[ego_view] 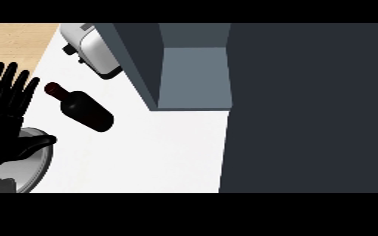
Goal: Pick up the wine, place it into the cabinet and close the cabinet
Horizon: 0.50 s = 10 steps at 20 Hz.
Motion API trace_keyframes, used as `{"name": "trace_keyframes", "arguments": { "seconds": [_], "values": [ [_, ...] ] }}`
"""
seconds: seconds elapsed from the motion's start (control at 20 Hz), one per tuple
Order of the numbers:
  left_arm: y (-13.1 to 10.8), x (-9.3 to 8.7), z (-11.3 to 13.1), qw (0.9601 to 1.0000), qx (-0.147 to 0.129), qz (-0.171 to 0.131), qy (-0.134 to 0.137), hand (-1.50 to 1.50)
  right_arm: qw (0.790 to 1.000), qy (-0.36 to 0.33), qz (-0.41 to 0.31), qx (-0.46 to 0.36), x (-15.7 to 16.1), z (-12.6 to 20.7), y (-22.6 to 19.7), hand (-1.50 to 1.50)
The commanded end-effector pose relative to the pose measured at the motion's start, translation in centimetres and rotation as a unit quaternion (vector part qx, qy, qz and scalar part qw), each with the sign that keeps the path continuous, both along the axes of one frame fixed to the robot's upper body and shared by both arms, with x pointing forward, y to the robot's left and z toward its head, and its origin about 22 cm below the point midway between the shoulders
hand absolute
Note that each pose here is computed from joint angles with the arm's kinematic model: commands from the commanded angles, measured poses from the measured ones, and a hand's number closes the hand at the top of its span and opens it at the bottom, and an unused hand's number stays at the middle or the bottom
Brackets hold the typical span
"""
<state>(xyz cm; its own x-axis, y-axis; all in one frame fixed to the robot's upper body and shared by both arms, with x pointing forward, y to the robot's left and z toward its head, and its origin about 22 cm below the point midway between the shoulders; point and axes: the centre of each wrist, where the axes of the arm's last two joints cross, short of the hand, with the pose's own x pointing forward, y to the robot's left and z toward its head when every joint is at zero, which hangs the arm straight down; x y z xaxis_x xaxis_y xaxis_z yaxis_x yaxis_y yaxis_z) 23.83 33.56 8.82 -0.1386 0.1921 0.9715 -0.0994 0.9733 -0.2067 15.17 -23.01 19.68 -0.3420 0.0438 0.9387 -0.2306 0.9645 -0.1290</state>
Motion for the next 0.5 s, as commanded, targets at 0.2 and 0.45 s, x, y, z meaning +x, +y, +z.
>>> {"name": "trace_keyframes", "arguments": {
  "seconds": [0.2,0.45],
  "values": [
    [-1.3,-0.7,-5.3,0.9992,0.019,0.033,-0.01,-1.5,0.999,-0.019,0.031,0.04,-3.2,1.5,1.3,-1.5],
    [2.8,0.8,-6.4,0.9992,0.012,0.039,0.002,-1.5,0.999,-0.02,0.034,0.028,-2.8,2.3,-0.2,-1.5]
  ]
}}
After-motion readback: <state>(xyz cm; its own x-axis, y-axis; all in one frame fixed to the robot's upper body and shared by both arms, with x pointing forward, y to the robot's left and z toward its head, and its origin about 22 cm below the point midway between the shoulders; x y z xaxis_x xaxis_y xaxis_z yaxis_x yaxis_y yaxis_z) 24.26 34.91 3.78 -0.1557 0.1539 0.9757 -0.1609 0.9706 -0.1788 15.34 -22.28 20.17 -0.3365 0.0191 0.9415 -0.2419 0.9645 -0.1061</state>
